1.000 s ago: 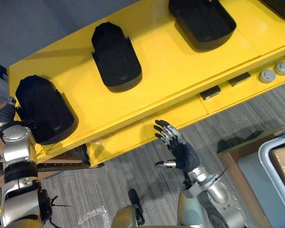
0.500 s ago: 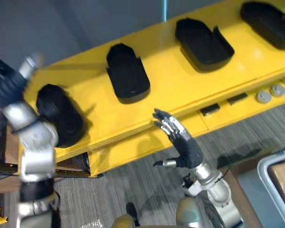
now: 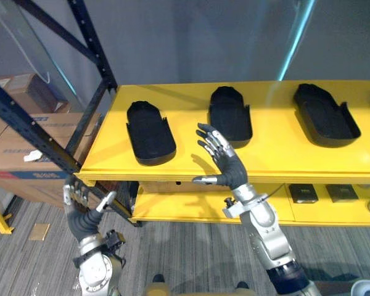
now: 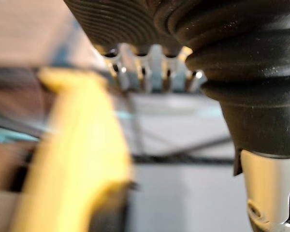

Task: Walk over and take plastic housings, then place them on the shelf

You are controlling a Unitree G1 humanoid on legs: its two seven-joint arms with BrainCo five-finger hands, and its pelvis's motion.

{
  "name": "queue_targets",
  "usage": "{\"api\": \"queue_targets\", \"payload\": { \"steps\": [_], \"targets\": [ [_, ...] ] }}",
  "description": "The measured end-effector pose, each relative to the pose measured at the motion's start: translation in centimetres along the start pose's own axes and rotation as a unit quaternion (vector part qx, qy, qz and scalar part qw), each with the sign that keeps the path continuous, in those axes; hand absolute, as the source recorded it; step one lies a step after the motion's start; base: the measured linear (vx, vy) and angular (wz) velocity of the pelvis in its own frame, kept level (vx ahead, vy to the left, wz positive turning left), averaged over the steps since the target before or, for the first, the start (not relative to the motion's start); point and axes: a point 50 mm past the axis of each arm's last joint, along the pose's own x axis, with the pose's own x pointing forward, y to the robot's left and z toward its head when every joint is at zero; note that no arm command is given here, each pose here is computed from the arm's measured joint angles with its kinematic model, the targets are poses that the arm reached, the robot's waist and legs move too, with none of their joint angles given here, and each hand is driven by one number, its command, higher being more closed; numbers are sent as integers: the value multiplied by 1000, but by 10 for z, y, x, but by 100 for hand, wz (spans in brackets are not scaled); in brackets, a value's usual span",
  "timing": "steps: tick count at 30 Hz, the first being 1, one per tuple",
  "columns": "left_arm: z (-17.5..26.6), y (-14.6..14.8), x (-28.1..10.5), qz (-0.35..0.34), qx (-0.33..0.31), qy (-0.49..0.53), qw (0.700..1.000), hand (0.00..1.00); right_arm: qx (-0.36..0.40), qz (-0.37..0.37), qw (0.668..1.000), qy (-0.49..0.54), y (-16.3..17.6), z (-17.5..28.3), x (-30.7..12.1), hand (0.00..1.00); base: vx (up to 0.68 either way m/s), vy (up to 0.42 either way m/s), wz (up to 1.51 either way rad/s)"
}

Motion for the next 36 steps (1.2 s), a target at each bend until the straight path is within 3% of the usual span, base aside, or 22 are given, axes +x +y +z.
{"api": "queue_targets", "payload": {
  "steps": [3, 9, 14, 18, 36],
  "targets": [
    [-25, -3, -12, -40, 17, 59, 997, 0, -30, -1, 999, 43, -1, -19, 7, 0, 13, -7, 24],
    [-58, -26, -39, -146, 24, 137, 980, 0, -190, 3, 979, 70, -4, -33, 24, 0, 16, 0, 16],
    [-96, -40, -61, -261, 33, 245, 933, 0, -333, 31, 941, 58, -22, -29, 53, 0, -12, 1, 6],
    [-102, -44, -66, -270, 19, 267, 925, 0, -424, 18, 904, 56, -45, -24, 59, 0, -13, -4, 9],
    [-113, -34, -71, -268, 27, 311, 911, 0, -500, 62, 861, 72, -66, -23, 72, 0, -8, -1, 4]
  ]
}}
